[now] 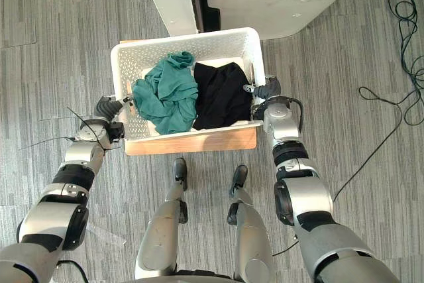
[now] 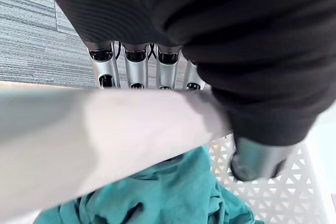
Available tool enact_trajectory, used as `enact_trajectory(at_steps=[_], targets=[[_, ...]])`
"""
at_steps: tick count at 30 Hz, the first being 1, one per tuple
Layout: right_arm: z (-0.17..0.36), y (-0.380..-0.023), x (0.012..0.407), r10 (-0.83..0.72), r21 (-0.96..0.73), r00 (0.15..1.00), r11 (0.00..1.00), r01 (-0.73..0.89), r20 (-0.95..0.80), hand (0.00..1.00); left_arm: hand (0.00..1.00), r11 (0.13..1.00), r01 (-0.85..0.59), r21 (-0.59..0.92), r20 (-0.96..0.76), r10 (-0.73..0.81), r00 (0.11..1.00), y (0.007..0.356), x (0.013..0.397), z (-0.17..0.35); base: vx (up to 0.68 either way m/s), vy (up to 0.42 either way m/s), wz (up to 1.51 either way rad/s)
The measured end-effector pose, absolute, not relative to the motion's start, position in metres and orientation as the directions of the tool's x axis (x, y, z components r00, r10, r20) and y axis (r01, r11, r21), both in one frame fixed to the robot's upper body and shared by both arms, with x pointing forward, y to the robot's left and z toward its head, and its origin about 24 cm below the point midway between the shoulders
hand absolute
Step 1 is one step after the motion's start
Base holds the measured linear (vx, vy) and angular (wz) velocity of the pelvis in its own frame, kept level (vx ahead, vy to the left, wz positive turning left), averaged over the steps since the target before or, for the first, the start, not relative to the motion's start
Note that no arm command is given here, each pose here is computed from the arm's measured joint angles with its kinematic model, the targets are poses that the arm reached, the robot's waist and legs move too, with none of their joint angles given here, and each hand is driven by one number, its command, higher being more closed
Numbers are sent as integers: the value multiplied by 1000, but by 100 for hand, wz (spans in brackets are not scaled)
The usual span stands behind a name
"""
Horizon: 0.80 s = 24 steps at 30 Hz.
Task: Pick up the laundry basket with both hands and put the clothes into the washing machine.
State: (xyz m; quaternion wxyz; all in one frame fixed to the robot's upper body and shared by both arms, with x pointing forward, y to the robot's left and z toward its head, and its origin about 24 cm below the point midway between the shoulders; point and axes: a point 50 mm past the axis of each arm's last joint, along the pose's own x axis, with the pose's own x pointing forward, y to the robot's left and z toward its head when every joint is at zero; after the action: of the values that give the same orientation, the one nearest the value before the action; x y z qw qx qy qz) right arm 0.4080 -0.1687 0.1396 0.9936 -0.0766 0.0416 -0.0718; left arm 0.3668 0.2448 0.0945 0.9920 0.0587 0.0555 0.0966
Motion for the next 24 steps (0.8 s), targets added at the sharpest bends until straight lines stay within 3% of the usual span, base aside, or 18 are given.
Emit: enact_trajectory(at_steps=[5, 12, 18, 24], targets=[[146, -171, 405, -205, -178, 978, 964, 195, -36, 100, 100, 974, -208, 91, 3, 208, 978, 234, 348, 98, 0, 0, 0], [150, -170, 366, -250, -132, 954, 953, 272, 164, 100, 100, 968, -246, -39, 162, 249, 955, 222, 307, 108, 0, 0, 0], [122, -169, 318, -224, -154, 954, 954, 256, 198, 100, 100, 961, -259, -95, 113, 269, 956, 216, 258, 80, -2, -2, -1], [74, -173, 282, -183, -202, 982, 961, 190, 51, 100, 100, 962, -260, -87, -60, 255, 965, 217, 218, 37, 70, 4, -11]])
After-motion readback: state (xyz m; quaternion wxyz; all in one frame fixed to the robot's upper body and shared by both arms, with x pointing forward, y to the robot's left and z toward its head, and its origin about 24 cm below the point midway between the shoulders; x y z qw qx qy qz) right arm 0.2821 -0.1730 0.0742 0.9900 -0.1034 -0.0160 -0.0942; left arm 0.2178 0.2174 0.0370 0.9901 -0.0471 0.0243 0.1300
